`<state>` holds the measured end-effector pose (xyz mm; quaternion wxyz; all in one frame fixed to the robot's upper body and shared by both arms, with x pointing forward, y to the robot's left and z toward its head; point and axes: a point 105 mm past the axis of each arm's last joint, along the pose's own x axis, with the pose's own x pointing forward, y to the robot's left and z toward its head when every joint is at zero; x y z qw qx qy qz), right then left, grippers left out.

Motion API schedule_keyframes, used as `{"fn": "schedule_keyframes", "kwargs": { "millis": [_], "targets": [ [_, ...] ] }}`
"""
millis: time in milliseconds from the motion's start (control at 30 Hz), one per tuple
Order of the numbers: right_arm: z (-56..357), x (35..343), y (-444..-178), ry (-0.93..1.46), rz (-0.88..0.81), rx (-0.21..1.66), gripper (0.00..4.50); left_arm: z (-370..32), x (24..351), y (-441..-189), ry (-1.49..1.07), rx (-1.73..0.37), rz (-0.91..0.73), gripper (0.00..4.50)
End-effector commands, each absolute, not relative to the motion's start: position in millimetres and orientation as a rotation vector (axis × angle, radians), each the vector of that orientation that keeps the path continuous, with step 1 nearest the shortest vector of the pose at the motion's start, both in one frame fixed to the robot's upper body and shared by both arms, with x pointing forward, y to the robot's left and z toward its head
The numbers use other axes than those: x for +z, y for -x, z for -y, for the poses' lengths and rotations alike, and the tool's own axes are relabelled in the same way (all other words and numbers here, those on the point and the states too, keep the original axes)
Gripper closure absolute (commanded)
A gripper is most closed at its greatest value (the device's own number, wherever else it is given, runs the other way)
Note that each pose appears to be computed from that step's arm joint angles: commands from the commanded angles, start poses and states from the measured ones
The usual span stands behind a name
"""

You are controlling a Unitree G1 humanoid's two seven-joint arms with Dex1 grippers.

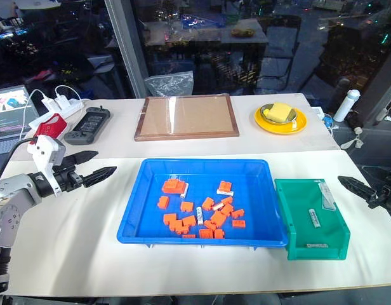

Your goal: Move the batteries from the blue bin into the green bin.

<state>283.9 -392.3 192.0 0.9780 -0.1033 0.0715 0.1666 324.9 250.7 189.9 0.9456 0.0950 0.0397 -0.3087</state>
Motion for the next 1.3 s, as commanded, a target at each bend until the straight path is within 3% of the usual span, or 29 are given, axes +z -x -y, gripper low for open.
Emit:
{"fn": "schedule_keyframes", "kwargs": {
  "millis": [33,200,333,500,833,1100,1300],
  "targets": [
    [390.3,214.2,-280.9,0.243,-0.084,0.343,0.02,-249.0,209.0,-326.7,-0.216,-0.641,-0.035,0.00],
    [370.9,244.5,-289.3,0.353,-0.047,0.367,0.02,-232.5,233.2,-329.3,-0.219,-0.716,0.024,0.00],
    [322.9,278.7,-303.4,0.432,0.022,0.467,0.02,-212.0,238.2,-319.9,-0.215,-0.850,-0.025,0.00],
    [254.6,292.7,-312.8,0.553,0.026,0.609,0.02,-199.2,232.4,-313.1,-0.276,-0.925,-0.111,0.00],
    [151.6,255.8,-296.7,0.640,-0.192,0.968,0.02,-184.8,212.2,-290.9,-0.336,-1.060,-0.217,0.00],
    [125.0,225.7,-302.4,0.786,-0.275,1.052,0.02,-145.8,234.3,-287.8,-0.313,-1.165,-0.143,0.00],
    [120.5,192.9,-322.5,0.802,-0.352,1.018,0.02,-135.5,217.4,-270.6,-0.470,-1.263,-0.279,0.00]
  ]
}}
